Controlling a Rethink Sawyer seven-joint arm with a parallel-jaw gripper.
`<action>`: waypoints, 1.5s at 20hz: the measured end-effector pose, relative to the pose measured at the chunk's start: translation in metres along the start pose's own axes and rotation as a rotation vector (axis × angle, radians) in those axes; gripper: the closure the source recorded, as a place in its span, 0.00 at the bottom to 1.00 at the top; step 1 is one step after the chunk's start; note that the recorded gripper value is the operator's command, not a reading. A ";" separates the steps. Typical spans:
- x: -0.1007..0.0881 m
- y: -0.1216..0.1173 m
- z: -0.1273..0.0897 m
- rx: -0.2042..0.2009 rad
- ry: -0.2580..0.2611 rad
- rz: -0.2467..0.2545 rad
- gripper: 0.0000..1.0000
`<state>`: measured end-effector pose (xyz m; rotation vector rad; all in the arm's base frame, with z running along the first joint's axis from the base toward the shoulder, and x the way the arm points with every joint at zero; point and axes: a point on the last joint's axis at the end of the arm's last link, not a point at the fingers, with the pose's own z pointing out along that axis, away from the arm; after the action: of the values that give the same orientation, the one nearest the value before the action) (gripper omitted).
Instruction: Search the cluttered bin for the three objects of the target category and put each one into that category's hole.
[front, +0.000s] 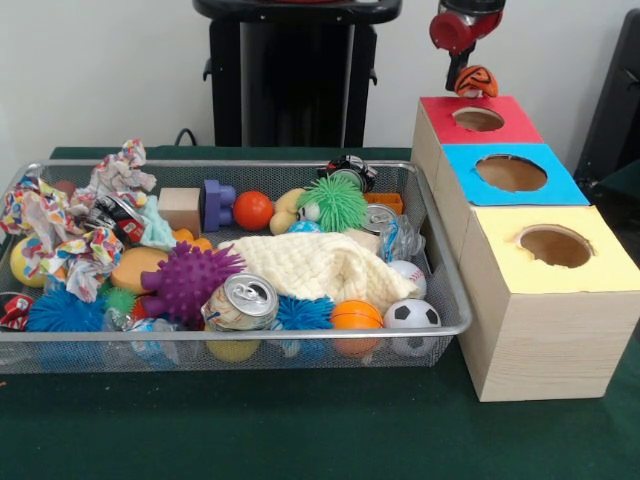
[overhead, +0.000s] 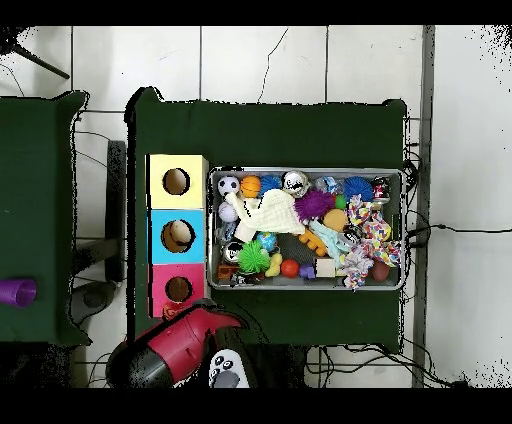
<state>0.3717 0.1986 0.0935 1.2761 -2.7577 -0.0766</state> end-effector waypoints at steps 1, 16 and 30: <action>0.000 0.001 0.001 -0.001 0.001 -0.001 1.00; -0.012 0.005 -0.004 -0.005 0.027 0.003 1.00; -0.018 0.001 -0.010 -0.006 0.061 0.017 1.00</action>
<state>0.3836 0.2130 0.1027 1.2323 -2.7142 -0.0442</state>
